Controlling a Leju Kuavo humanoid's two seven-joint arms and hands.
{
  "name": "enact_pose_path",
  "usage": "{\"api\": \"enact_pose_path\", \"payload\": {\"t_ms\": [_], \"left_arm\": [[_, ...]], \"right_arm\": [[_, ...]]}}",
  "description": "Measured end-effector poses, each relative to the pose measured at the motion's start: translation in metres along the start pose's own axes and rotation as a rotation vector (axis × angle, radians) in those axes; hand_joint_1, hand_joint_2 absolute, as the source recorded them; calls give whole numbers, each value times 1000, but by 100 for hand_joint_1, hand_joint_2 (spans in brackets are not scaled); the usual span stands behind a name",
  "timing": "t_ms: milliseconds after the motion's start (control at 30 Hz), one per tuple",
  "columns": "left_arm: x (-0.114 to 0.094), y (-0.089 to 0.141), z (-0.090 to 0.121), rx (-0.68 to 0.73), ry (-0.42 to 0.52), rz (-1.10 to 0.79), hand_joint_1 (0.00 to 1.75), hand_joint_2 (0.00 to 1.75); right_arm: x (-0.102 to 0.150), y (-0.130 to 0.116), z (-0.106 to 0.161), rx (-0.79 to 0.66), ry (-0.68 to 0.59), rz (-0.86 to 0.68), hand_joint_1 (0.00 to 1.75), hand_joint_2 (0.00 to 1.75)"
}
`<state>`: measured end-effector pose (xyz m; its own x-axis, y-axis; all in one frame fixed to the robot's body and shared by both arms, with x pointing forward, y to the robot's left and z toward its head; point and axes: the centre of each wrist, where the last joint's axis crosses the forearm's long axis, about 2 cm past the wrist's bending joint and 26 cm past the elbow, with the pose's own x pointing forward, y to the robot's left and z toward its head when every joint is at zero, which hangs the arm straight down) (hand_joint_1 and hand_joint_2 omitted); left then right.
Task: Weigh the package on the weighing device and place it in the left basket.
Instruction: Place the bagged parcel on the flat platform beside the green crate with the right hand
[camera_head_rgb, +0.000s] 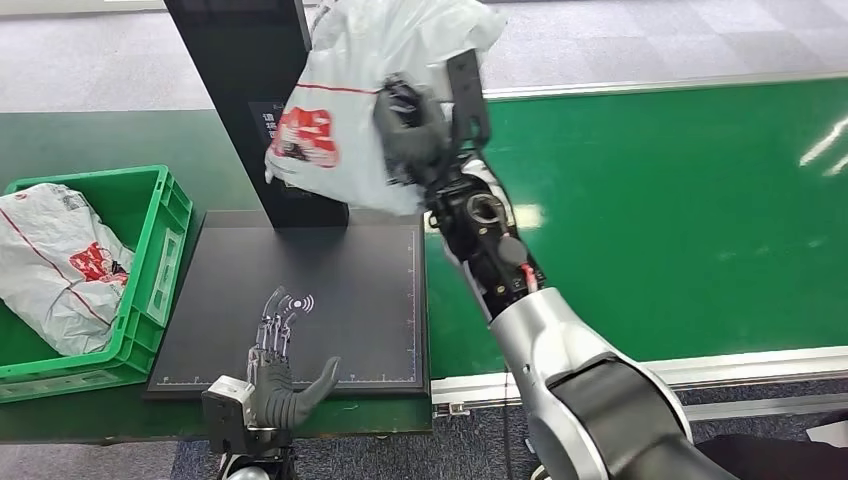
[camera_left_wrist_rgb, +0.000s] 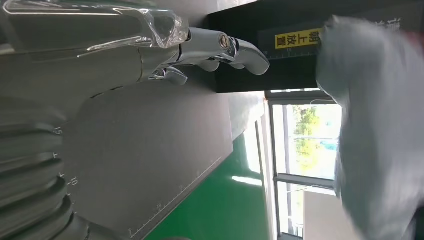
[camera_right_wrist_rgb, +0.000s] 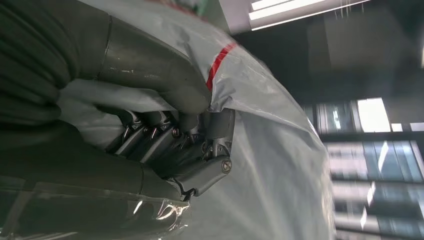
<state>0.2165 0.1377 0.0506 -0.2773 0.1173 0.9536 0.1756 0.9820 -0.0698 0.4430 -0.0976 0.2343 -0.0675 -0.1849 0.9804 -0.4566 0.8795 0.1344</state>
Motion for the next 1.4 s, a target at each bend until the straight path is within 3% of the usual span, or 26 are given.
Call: {"api": "enact_pose_path", "payload": {"t_ms": [200, 367, 600, 800, 1100, 1133, 1267, 1400], "left_arm": [[6, 2, -2, 16, -5, -16, 0, 175], [9, 6, -2, 51, -5, -40, 0, 175], [11, 15, 13, 141, 8, -72, 0, 175], [17, 23, 13, 183, -22, -92, 0, 175], [27, 31, 10, 249, -70, -150, 0, 175], [29, 32, 9, 258, -83, -158, 0, 175], [38, 35, 8, 280, -129, -183, 0, 175], [44, 34, 9, 288, -155, -195, 0, 175]], "right_arm": [[-32, 67, 15, 203, 129, 41, 175, 175], [-60, 90, 35, 306, 236, 114, 175, 175], [-77, 101, 49, 388, 310, 198, 175, 175], [-86, 103, 56, 400, 346, 221, 175, 175], [-94, 97, 61, 315, 303, 203, 171, 175], [-95, 95, 61, 295, 281, 191, 165, 175], [-94, 85, 59, 200, 156, 139, 0, 175], [-93, 77, 57, 107, 48, 107, 0, 175]]}}
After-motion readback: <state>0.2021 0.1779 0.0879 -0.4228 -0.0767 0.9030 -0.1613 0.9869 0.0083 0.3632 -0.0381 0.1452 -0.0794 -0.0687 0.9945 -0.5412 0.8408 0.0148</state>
